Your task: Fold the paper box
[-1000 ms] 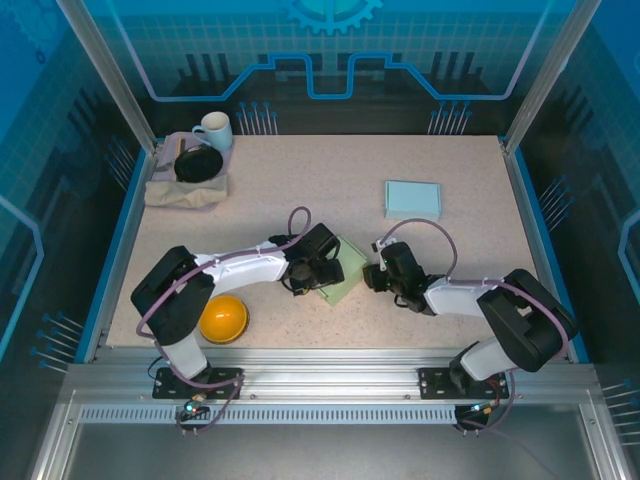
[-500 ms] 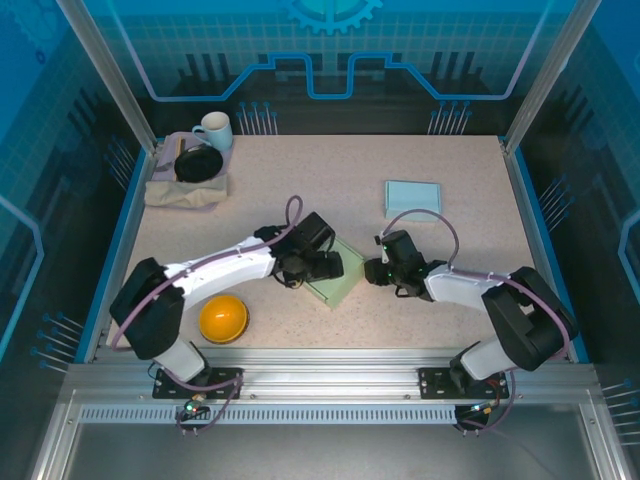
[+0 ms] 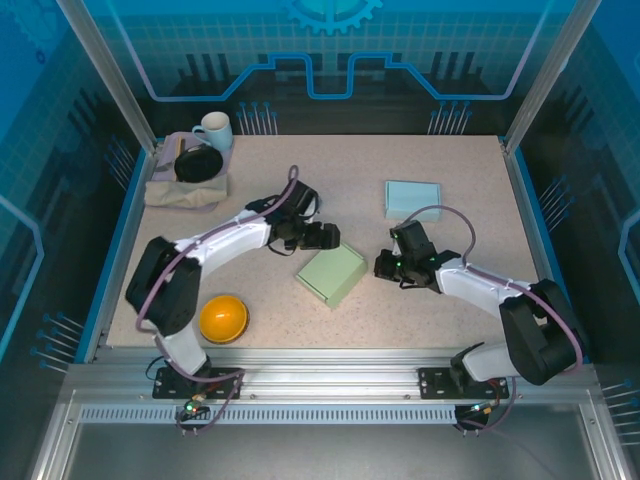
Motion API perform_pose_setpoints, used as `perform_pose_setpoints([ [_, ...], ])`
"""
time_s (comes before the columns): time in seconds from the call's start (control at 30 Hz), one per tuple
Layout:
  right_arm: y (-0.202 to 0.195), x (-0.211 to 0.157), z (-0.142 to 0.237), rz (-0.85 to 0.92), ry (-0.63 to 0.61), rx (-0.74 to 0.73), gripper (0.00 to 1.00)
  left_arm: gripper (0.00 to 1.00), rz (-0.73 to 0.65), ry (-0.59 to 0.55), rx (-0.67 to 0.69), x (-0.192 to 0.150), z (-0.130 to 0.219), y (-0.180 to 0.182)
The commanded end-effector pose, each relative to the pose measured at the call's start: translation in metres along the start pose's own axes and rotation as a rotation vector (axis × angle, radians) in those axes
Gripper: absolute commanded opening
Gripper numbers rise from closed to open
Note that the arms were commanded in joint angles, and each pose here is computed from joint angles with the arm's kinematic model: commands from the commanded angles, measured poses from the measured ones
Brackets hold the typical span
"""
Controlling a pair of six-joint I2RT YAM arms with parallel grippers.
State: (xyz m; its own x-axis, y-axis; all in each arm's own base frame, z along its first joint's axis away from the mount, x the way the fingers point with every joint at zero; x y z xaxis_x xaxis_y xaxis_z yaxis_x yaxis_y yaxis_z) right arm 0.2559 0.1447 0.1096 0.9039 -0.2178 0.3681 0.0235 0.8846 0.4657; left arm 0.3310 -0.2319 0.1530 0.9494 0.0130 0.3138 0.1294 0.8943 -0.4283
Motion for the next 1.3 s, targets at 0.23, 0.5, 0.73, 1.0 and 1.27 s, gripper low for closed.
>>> perform_pose_setpoints([
  [0.23, 0.001, 0.0, -0.019, -0.102, 0.086, 0.091, 0.0, 0.81, -0.097, 0.06, -0.101, 0.012, -0.034, -0.014],
  [0.5, -0.002, 0.002, -0.03, -0.11, 0.108, 0.107, 0.0, 0.78, -0.069, 0.133, -0.104, -0.005, -0.054, -0.011],
  [0.73, 0.0, 0.009, -0.036, -0.051, 0.078, 0.12, 0.0, 0.75, -0.086, 0.187, -0.144, -0.022, -0.068, -0.029],
  [1.0, 0.02, 0.014, -0.046, 0.013, 0.041, 0.346, 0.0, 0.67, -0.097, 0.263, -0.31, -0.045, -0.087, -0.07],
  [1.27, 0.029, 0.017, -0.038, 0.068, 0.026, 0.367, 0.0, 0.66, -0.127, 0.235, -0.341, -0.042, -0.083, -0.099],
])
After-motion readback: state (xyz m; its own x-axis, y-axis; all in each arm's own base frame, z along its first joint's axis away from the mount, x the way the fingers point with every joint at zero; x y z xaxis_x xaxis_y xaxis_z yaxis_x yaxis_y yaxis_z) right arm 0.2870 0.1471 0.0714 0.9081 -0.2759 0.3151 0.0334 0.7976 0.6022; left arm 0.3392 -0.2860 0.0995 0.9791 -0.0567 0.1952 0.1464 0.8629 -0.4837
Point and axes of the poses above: each hand's point on the last joint's axis, 136 mm out from that joint toward the fingers, its own z axis back along the fingers, its own y axis along the line the jaws close on, x = y × z, the point moved 7 cm from there along z, back along the fingers, and after that the axes turned 2 degrees about z, right-handed, at the moved point
